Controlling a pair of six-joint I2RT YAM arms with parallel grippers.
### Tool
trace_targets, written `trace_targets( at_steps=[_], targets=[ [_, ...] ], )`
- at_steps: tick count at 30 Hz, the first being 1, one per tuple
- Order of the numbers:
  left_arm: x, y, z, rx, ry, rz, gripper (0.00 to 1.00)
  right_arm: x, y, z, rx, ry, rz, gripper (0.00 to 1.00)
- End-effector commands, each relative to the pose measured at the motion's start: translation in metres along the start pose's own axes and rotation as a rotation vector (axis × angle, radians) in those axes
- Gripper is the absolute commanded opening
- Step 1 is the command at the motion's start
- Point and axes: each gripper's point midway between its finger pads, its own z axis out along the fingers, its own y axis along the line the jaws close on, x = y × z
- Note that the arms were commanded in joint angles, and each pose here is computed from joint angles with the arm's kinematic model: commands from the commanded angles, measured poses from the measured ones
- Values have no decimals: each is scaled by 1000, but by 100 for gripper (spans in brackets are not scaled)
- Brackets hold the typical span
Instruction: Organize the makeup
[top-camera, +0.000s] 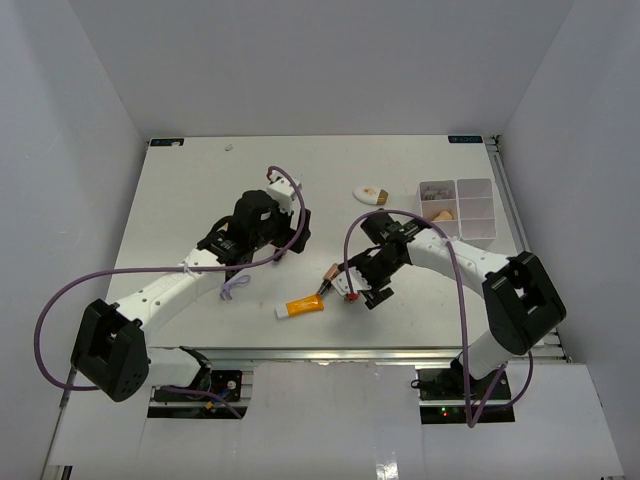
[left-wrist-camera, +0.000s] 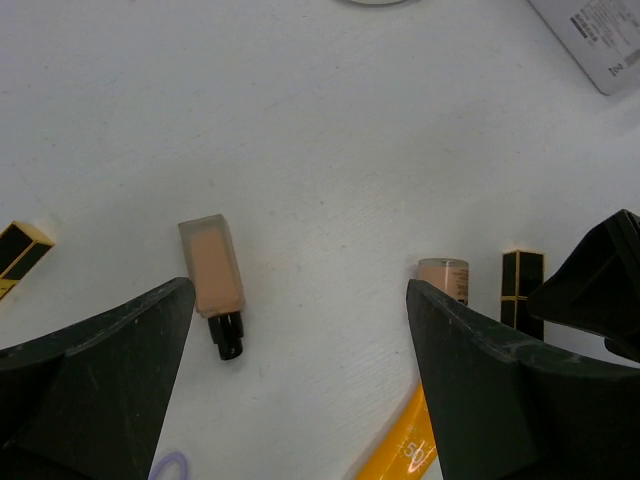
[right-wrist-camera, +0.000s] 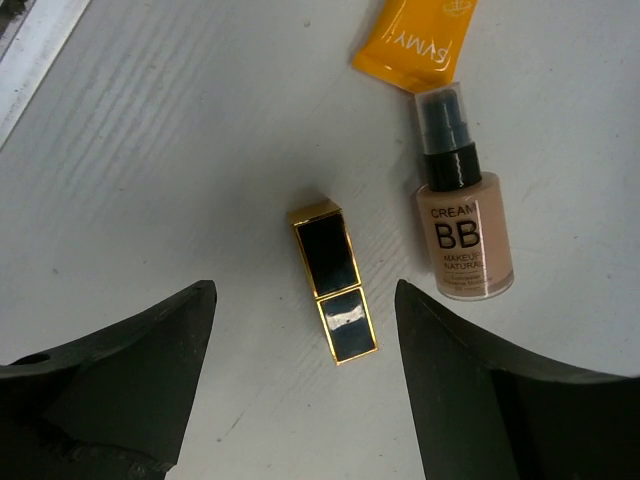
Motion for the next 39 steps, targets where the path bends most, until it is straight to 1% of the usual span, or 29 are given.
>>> trace_targets(
  at_steps=[1,10,16,20,26,28,33,37,39],
  targets=[
    [-17,20,-7,-72,-41,-50,98,1,-25,-2,18,37,-36,76],
    [-20,32,-11,-101,-50,-67,98,17,-19,14,-43,69,-12,61],
    [-20,32,-11,-98,-50,-69,98,22,-17,23,-71,79,3,53],
    [-20,31,-11,-94,-51,-67,98,26,-19,26,-78,91,21,45],
    [-19,32,-10,-98,-48,-67,98,25,-17,21,-63,103,27,27],
    [-17,34,-9,-101,-44,-65,98,21,-19,14,-40,109,30,24],
    [-17,34,-9,-98,-42,-66,98,15,-24,-14,75,115,94,18],
    [-17,33,-9,-92,-41,-67,98,27,-28,-55,220,161,168,17],
    [-16,32,-8,-84,-39,-67,98,43,-26,-82,310,193,216,16]
  ],
)
